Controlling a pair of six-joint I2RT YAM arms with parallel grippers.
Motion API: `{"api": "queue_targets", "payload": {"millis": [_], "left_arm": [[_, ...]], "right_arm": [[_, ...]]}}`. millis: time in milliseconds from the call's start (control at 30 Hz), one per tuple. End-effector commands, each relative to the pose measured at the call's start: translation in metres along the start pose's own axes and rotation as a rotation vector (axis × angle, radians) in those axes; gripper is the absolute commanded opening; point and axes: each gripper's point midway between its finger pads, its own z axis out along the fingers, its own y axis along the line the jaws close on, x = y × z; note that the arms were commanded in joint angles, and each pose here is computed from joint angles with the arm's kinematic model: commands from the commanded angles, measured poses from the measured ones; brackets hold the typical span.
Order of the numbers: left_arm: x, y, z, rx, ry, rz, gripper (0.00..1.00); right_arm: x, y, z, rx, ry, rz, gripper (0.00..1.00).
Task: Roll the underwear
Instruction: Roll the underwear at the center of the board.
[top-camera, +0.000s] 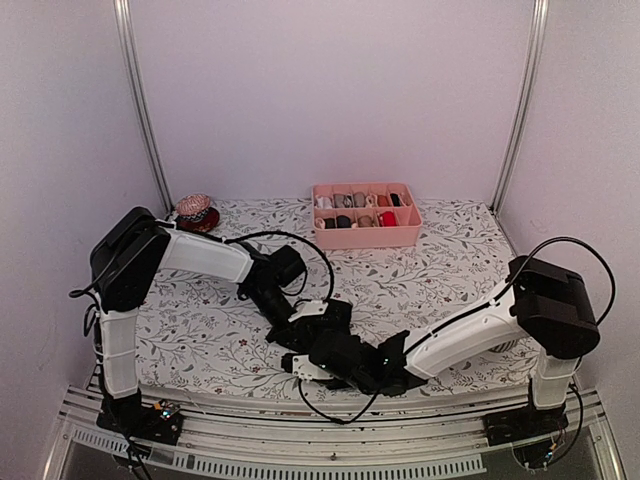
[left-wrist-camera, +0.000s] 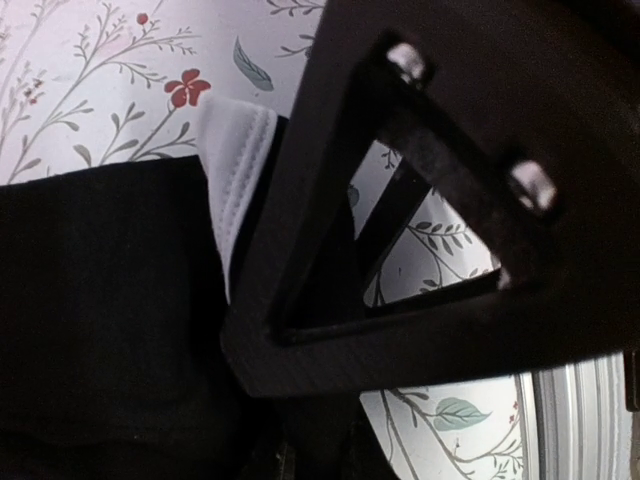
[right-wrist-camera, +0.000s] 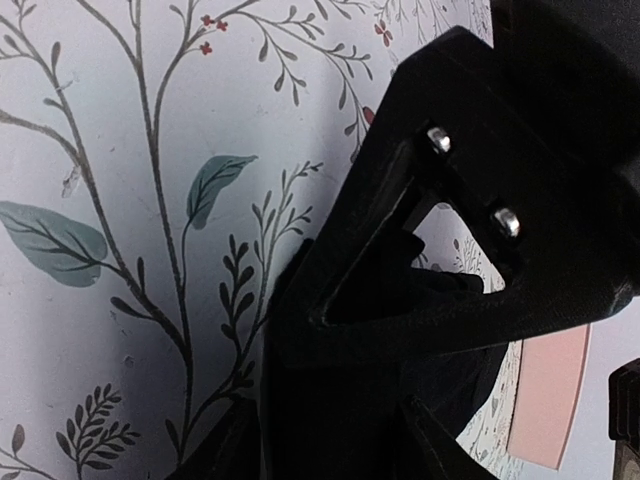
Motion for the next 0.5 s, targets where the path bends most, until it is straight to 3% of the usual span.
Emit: {"api": "queue_targets", "payload": {"millis": [0, 333, 467], "left_arm": [[0.046, -0.01, 0.015, 0.05, 0.135, -0.121, 0.0], [0.047, -0.01, 0.014, 0.044, 0.137, -0.116, 0.03], [0.048, -0.007, 0.013, 0.02, 0.14, -0.106, 0.17]], "right_arm": [[0.011, 0.006, 0.009, -0.038, 0.042, 0.032, 0.44], [0.02, 0.014, 0.014, -0.108, 0.072, 0.079, 0.2], [0.017, 0.018, 0.01, -0.158, 0.051, 0.105, 0.13]]}}
